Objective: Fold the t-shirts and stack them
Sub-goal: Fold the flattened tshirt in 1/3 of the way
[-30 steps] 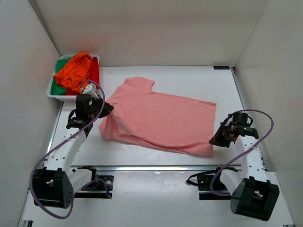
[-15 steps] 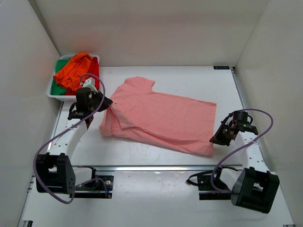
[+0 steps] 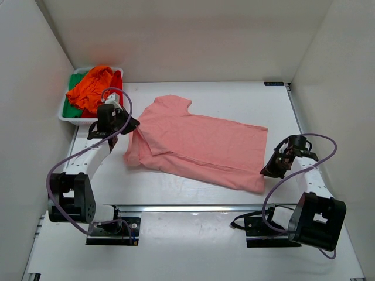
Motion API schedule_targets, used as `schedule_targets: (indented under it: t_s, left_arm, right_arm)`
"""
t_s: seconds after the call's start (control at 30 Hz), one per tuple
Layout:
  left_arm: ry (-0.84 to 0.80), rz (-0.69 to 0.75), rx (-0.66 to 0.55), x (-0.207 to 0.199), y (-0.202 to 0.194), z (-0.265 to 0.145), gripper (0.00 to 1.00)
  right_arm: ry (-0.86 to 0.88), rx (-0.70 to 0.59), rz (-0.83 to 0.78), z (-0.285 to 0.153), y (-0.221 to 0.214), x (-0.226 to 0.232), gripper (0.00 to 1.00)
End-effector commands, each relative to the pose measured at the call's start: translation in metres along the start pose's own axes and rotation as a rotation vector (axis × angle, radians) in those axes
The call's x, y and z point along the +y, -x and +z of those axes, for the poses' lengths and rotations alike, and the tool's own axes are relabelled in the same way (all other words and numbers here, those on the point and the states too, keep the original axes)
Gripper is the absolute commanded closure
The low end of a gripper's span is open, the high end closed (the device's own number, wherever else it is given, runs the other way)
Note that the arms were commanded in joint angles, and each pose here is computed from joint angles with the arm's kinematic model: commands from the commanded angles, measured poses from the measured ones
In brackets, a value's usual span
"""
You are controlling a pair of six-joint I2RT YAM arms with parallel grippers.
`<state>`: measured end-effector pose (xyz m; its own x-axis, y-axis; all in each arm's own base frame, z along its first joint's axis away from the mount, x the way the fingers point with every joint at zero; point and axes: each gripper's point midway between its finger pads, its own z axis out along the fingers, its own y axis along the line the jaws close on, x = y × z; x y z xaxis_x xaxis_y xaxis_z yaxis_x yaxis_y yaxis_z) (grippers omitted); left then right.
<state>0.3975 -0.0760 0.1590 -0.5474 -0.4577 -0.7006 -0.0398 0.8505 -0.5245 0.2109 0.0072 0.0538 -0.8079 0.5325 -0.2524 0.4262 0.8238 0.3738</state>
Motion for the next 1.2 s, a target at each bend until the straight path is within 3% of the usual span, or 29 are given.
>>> schedule_targets:
  t_s: [0.0,0.4,0.43,0.5,0.57,0.63,0.73,0.9,1.03,1.1,1.17]
  left_arm:
    - [-0.033,0.031,-0.070,-0.011,0.030,0.004,0.97]
    - [-0.006,0.025,-0.077,-0.001,0.032,0.026,0.94]
    - [0.006,0.026,-0.080,0.003,0.032,0.028,0.85]
    - [-0.012,0.032,-0.106,-0.002,0.044,0.031,0.54]
    - [-0.026,0.028,-0.131,-0.007,0.061,0.032,0.43]
    - [-0.044,0.034,-0.147,-0.018,0.085,0.032,0.37]
    - [-0.063,0.043,-0.138,-0.033,0.100,0.020,0.36]
    - [0.002,0.039,-0.104,-0.014,0.075,-0.023,0.36]
    - [0.092,0.051,-0.009,0.012,0.014,-0.059,0.39]
    - [0.184,0.030,0.050,0.039,-0.024,-0.072,0.50]
    - [0.221,-0.001,0.050,0.048,-0.042,-0.091,0.54]
  right_arm:
    - [0.007,-0.090,-0.037,-0.004,0.031,0.006,1.00]
    - [0.012,-0.066,-0.034,0.012,0.042,0.009,0.99]
    - [0.016,-0.054,-0.031,0.013,0.040,0.009,0.92]
    - [0.016,-0.076,-0.049,0.013,0.047,0.011,0.71]
    - [-0.001,-0.119,-0.065,0.006,0.060,0.013,0.56]
    - [-0.033,-0.165,-0.082,-0.003,0.076,0.014,0.48]
    - [-0.046,-0.228,-0.096,-0.023,0.096,0.021,0.42]
    - [0.034,-0.244,-0.122,-0.038,0.083,0.050,0.45]
    - [0.129,-0.189,-0.144,-0.032,0.045,0.076,0.46]
    - [0.164,-0.196,-0.151,-0.037,0.038,0.083,0.46]
    - [0.173,-0.194,-0.153,-0.037,0.032,0.083,0.46]
